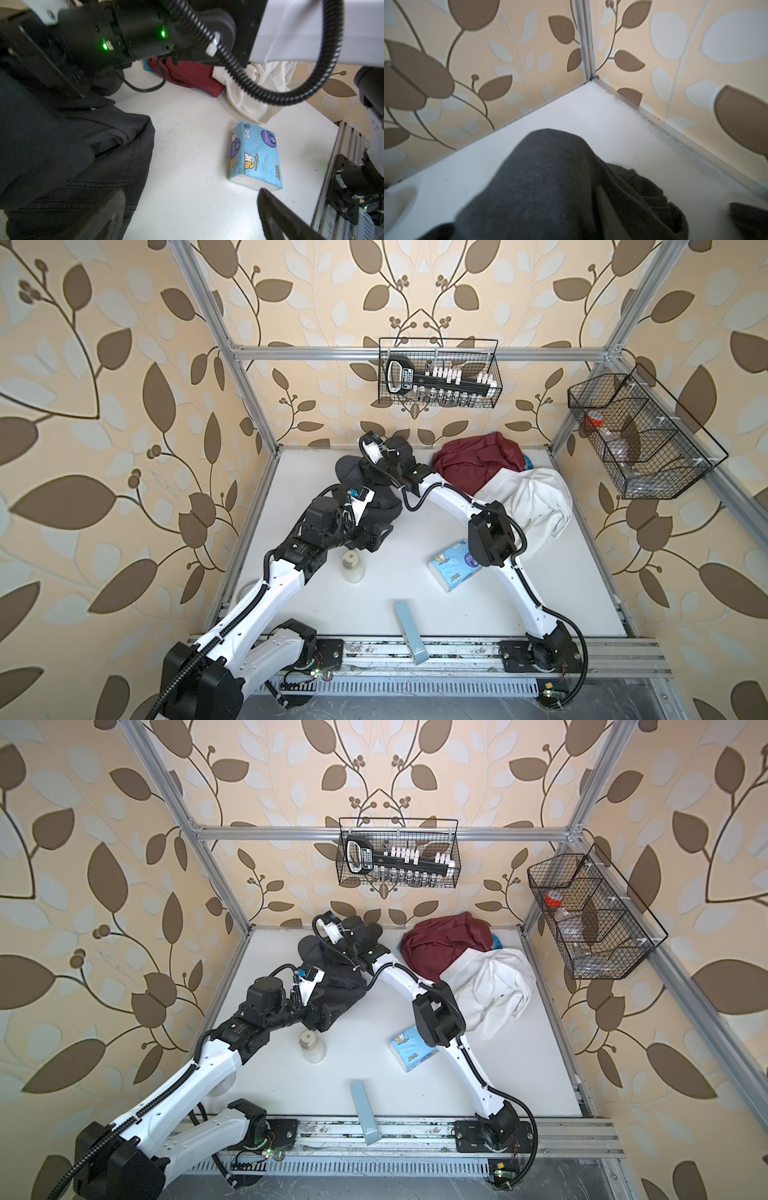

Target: Pick out a specific cloth from the pile

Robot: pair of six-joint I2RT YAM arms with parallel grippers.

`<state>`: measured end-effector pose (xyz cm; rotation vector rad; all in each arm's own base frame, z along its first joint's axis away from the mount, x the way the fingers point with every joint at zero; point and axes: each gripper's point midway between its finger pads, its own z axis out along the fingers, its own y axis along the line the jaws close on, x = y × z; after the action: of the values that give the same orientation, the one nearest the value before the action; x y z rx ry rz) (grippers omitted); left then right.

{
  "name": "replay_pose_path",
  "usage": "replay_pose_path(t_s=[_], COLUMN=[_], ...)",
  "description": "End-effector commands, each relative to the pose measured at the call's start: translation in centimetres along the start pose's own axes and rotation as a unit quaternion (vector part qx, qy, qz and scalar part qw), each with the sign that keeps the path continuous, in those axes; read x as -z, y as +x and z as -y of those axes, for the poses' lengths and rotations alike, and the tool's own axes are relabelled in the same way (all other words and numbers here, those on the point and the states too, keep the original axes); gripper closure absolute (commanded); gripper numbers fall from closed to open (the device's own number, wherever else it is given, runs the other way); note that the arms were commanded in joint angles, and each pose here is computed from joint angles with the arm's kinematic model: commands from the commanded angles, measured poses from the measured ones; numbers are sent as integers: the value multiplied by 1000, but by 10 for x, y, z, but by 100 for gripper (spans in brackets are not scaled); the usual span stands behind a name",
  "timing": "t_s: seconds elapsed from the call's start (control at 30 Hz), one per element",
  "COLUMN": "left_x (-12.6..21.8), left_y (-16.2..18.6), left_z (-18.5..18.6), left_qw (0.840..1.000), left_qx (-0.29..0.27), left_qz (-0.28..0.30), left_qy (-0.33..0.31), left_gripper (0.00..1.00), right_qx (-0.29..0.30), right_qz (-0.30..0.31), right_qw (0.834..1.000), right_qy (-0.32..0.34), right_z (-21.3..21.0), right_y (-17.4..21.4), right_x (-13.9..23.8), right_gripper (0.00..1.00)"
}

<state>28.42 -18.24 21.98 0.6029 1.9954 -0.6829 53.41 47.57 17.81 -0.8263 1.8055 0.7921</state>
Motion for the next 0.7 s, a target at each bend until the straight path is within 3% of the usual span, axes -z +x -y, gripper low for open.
replay_pose_path(t_s=[0.0,0.07,0.1,0.37,0.57,0.67], left_x=[1,2,2,7,11,17], left_y=[-5,-5,-5,-9,-11,-14], left_z=[2,2,2,5,7,-8], left_qw=[1000,1000,1000,1000,999,997], left_qx=[-16,-15,-15,-16,-22,-24], left_qz=[14,15,15,25,32,41], left_qy=[-3,-3,-4,-1,-8,-66], left_gripper=[1,1,1,1,1,1], right_qx=[-20,-26,-29,-2,-9,-45], right_qz=[-16,-43,-53,-76,-161,-174], right_qw=[998,998,998,995,968,959], right_qy=[-52,-43,-35,64,192,217], right_z=[-17,-14,-10,12,36,41], right_y=[9,25,29,-12,-22,-4], right_x=[2,2,3,67,155,212], right_gripper=[28,3,1,0,0,0])
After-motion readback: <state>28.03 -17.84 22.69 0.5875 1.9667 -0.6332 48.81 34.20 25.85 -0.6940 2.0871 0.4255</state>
